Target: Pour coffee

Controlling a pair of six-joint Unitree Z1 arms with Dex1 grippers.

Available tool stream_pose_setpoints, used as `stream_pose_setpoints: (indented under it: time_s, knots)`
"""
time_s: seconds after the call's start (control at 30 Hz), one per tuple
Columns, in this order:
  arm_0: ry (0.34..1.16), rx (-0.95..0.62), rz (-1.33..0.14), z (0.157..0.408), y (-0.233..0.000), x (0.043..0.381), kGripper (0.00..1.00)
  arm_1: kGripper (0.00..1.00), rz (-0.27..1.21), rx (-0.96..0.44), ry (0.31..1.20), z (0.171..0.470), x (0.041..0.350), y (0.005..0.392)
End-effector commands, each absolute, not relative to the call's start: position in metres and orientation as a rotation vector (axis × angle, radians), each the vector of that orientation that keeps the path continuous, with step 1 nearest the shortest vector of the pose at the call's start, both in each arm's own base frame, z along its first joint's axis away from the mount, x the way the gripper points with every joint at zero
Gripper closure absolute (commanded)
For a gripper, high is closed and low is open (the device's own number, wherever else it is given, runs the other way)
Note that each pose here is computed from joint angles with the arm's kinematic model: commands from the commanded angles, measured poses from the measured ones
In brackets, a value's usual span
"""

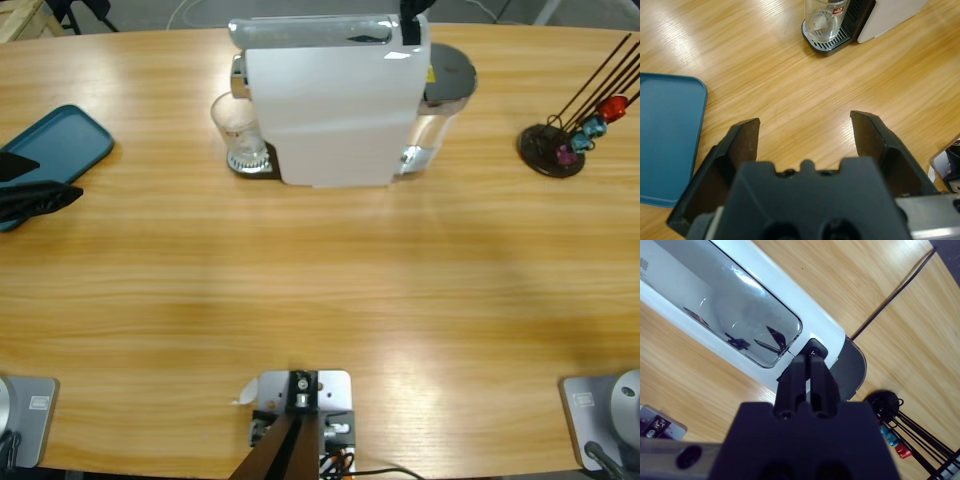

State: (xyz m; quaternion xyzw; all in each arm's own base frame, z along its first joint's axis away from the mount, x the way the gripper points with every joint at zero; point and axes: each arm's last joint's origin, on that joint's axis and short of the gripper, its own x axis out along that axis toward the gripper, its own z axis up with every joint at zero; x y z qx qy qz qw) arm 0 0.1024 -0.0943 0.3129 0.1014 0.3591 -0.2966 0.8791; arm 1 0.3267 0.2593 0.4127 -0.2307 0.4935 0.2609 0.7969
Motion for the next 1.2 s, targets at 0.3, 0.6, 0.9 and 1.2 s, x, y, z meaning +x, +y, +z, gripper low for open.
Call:
stream_pose_setpoints:
  time_s: [0.3,0.6,0.9,1.2]
  knots:
    - [0.771,0.226,-0.608,0.301,-0.093,0.101,0.195,1.000,0.535,-0.474,0.914,0.461,0.302,0.247]
    - [0.766,0.222,-0.612,0.302,-0.093,0.101,0.128,0.248,0.538,-0.446,0.922,0.472,0.290,0.236]
    - [0.762,0.219,-0.615,0.302,-0.093,0.101,0.123,0.009,0.563,-0.418,1.003,0.456,0.298,0.235]
    - [0.758,0.217,-0.617,0.302,-0.094,0.101,0.055,0.008,0.543,-0.410,1.022,0.452,0.302,0.234]
